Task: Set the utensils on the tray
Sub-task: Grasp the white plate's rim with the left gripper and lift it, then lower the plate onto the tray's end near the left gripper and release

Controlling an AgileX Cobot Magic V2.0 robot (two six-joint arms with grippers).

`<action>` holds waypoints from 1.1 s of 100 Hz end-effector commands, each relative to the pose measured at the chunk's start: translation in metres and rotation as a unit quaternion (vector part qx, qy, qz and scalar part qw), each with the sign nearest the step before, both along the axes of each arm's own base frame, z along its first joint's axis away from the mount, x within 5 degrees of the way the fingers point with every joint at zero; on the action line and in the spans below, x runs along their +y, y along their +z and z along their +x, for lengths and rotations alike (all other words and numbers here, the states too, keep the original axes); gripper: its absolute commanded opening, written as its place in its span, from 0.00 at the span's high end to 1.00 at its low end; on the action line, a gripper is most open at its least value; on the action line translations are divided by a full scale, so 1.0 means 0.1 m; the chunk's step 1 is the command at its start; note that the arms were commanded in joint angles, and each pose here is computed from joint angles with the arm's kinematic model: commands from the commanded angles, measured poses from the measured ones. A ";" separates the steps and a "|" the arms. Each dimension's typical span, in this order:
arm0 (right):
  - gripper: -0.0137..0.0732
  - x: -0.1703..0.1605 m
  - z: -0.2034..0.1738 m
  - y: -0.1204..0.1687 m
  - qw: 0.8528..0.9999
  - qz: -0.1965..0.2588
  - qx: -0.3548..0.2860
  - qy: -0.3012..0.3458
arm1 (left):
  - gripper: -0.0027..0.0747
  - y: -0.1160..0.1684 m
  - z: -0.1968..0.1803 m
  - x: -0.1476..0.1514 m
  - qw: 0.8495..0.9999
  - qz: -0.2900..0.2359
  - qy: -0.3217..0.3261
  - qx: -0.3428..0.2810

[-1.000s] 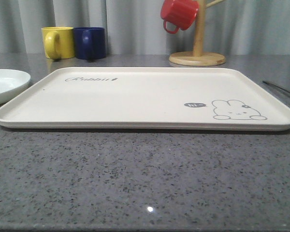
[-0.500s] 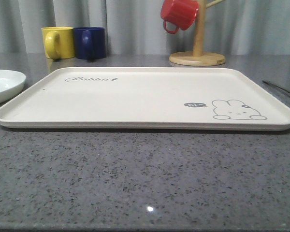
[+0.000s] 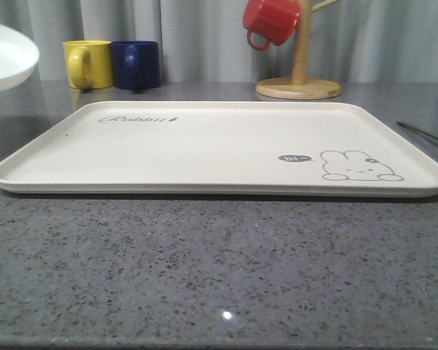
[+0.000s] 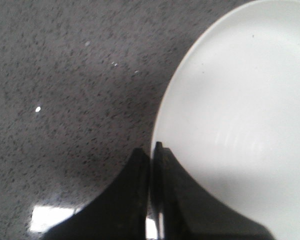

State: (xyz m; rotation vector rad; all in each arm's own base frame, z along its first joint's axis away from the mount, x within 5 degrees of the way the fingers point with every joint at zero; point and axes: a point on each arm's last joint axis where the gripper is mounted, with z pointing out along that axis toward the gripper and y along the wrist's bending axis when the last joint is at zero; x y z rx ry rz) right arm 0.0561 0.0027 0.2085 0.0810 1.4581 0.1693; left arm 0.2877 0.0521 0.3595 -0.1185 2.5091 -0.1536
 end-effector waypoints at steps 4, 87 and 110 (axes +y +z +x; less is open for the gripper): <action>0.92 0.00 -0.04 0.14 0.998 -0.003 -0.062 -0.003 | 0.99 0.37 -0.02 -0.26 0.996 -0.027 -0.041 -0.071; 0.92 0.00 -0.04 0.14 0.998 -0.003 -0.062 -0.003 | 0.99 -0.51 0.74 -1.62 0.976 -0.083 -0.200 0.029; 0.92 0.00 -0.04 0.14 0.998 -0.003 -0.062 -0.003 | 0.99 -0.56 0.76 -1.63 0.976 -0.082 -0.199 0.034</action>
